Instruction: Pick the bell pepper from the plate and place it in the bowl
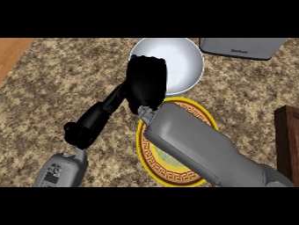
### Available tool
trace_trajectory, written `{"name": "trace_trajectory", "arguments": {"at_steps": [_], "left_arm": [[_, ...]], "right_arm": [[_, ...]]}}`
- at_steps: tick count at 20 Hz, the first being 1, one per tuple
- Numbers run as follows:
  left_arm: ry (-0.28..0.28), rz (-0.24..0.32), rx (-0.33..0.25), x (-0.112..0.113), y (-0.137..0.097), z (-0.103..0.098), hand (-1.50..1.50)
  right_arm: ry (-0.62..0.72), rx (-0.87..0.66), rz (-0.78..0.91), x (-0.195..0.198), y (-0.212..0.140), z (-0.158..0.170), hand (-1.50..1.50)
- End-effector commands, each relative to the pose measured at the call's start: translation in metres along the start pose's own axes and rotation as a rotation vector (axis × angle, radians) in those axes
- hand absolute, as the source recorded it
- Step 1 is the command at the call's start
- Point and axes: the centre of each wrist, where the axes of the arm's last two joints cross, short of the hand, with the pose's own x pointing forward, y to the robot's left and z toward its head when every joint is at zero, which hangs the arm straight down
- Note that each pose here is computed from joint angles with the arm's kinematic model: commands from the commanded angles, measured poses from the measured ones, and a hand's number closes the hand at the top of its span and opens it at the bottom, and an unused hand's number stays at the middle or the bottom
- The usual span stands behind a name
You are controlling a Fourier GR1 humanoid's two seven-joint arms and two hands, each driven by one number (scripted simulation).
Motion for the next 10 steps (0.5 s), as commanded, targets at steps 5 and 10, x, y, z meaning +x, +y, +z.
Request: {"name": "trace_trajectory", "arguments": {"at_steps": [5,10], "left_arm": [[0.01,-0.007,-0.002,-0.003,-0.005,-0.003,0.0],[0.028,-0.006,0.011,-0.008,0.001,-0.003,0.0]], "right_arm": [[0.137,-0.229,-0.29,0.031,-0.048,-0.012,1.5],[0.197,-0.23,-0.201,0.032,-0.038,-0.037,1.5]]}}
